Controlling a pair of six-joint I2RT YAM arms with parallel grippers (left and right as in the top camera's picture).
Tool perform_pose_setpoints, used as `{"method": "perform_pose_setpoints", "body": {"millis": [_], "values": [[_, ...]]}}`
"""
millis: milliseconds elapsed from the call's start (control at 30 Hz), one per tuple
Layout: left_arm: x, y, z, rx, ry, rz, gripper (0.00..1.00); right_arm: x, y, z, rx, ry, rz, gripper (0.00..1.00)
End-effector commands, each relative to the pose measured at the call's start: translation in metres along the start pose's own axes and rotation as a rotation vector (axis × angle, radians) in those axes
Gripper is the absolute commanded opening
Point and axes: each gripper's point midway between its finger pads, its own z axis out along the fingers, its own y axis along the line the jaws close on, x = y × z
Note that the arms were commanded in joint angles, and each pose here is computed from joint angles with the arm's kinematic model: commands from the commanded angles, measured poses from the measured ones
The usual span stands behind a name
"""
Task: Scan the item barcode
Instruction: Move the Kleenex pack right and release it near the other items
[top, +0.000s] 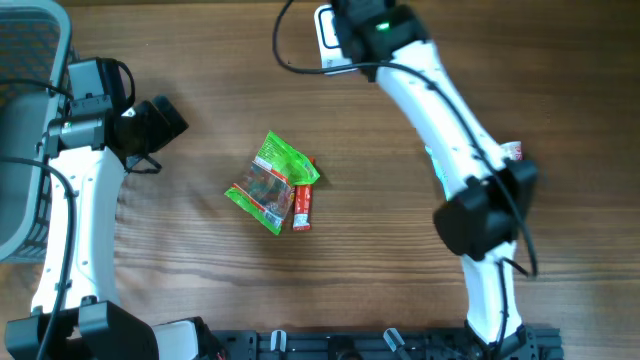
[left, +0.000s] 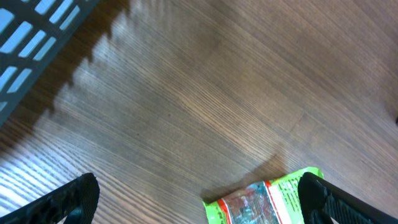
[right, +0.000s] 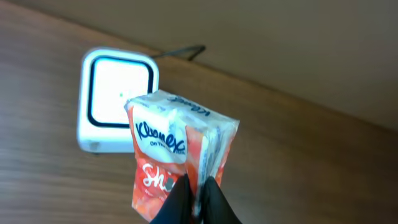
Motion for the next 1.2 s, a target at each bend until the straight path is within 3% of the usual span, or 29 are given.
{"method": "perform_pose_setpoints", "body": {"millis": [0,133,267,400,533,633,700,833,900,1033,1167], "values": [[-0.003,-0.001,-0.003,0.008,-0.011,0.005,1.00,0.004,0.003,0.036,0.142,-0.002,-0.129,0.04],[-0.003,-0.001,-0.003,0.008,-0.011,0.005,1.00,-0.001,0.020,0.063,0.169,-0.051,-0.147,0.04],[-0.003,-0.001,-0.003,0.008,-0.011,0.005,1.00,-0.011,0.022,0.046,0.060,-0.077,-0.078,0.04],[-0.003,-0.001,-0.003,0.008,-0.011,0.005,1.00,-0.032,-0.015,-0.043,-0.063,-0.108,0.041,0.04],[-0.003,-0.001,-0.003,0.008,-0.011,0.005,1.00,-0.015,-0.060,-0.152,-0.252,-0.084,0.130,0.04],[-0.003,-0.001,-0.003,0.008,-0.011,0.005,1.00,0.015,-0.088,-0.191,-0.327,-0.018,0.160,0.04],[-0.003,-0.001,-0.003,0.008,-0.011,0.005,1.00,0.056,-0.096,-0.192,-0.369,0.141,0.163,0.04],[-0.003,-0.001,-0.003,0.008,-0.011,0.005,1.00,0.108,-0.090,-0.163,-0.412,0.360,0.196,0.04],[-0.003,-0.001,-0.003,0.008,-0.011,0.005,1.00,0.157,-0.073,-0.134,-0.404,0.531,0.173,0.04],[-0.003,-0.001,-0.003,0.008,-0.011,0.005,1.00,0.242,-0.033,-0.082,-0.389,0.707,0.148,0.04],[-0.003,-0.001,-0.003,0.008,-0.011,0.005,1.00,0.310,-0.040,-0.049,-0.186,0.779,0.125,0.08]]}}
